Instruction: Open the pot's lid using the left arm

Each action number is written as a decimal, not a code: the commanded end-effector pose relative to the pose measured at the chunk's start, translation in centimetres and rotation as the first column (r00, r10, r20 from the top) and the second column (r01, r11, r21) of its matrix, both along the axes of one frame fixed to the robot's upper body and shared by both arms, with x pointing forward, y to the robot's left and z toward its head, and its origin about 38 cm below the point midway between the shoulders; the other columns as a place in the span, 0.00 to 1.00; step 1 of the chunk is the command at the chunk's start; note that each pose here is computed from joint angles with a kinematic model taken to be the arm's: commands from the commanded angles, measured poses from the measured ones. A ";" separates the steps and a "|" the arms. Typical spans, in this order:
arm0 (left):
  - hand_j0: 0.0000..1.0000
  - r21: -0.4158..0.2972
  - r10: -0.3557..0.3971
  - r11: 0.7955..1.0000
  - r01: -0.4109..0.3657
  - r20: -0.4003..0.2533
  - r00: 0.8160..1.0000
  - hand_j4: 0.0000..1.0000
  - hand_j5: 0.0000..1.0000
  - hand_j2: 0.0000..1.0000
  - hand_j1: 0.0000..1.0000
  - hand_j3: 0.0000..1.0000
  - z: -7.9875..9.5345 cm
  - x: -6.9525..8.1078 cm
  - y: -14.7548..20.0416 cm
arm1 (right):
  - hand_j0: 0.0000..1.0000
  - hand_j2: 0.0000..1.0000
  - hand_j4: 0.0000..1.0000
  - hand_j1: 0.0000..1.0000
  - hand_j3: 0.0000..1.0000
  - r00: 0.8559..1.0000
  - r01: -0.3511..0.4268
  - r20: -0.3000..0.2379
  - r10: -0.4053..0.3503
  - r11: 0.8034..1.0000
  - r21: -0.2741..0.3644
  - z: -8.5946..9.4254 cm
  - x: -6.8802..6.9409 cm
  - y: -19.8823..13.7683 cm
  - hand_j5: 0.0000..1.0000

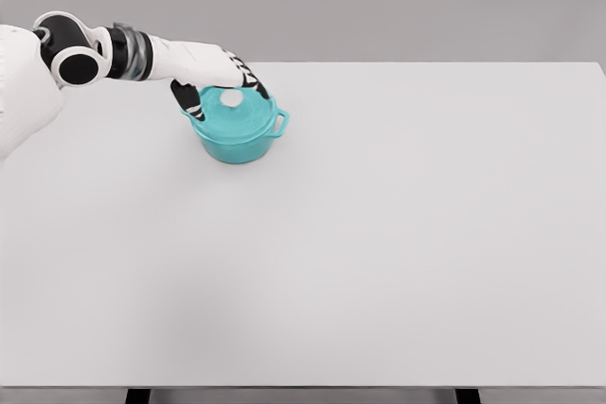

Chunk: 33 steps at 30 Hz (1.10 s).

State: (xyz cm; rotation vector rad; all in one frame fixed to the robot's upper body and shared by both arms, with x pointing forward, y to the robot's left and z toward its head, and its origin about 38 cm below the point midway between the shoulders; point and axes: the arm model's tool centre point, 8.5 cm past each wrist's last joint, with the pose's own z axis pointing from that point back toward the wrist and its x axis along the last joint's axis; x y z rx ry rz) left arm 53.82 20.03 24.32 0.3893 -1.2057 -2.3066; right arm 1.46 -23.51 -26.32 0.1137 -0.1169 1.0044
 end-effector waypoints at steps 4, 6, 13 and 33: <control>0.86 0.001 0.002 1.000 -0.002 0.002 1.000 0.86 0.86 0.86 0.86 0.86 0.0 0.1 -0.2 | 1.00 1.00 1.00 1.00 1.00 1.000 0.000 0.000 0.000 1.000 0.000 0.0 0.0 0.0 1.00; 0.86 -0.002 -0.001 1.000 0.001 0.002 1.000 0.86 0.86 0.86 0.86 0.86 0.0 0.1 -0.4 | 1.00 1.00 1.00 1.00 1.00 1.000 0.000 0.000 0.000 1.000 0.000 0.0 0.0 0.0 1.00; 0.77 -0.002 -0.006 1.000 0.006 0.001 1.000 0.77 0.77 0.77 0.77 0.77 -0.1 0.1 -0.7 | 1.00 1.00 1.00 1.00 1.00 1.000 0.000 0.000 0.000 1.000 0.000 0.0 0.0 0.0 1.00; 0.72 0.014 0.007 1.000 -0.007 -0.006 1.000 0.72 0.72 0.72 0.72 0.72 -0.7 0.2 -0.3 | 1.00 1.00 1.00 1.00 1.00 1.000 -0.001 0.000 0.001 1.000 0.000 0.0 0.0 0.0 1.00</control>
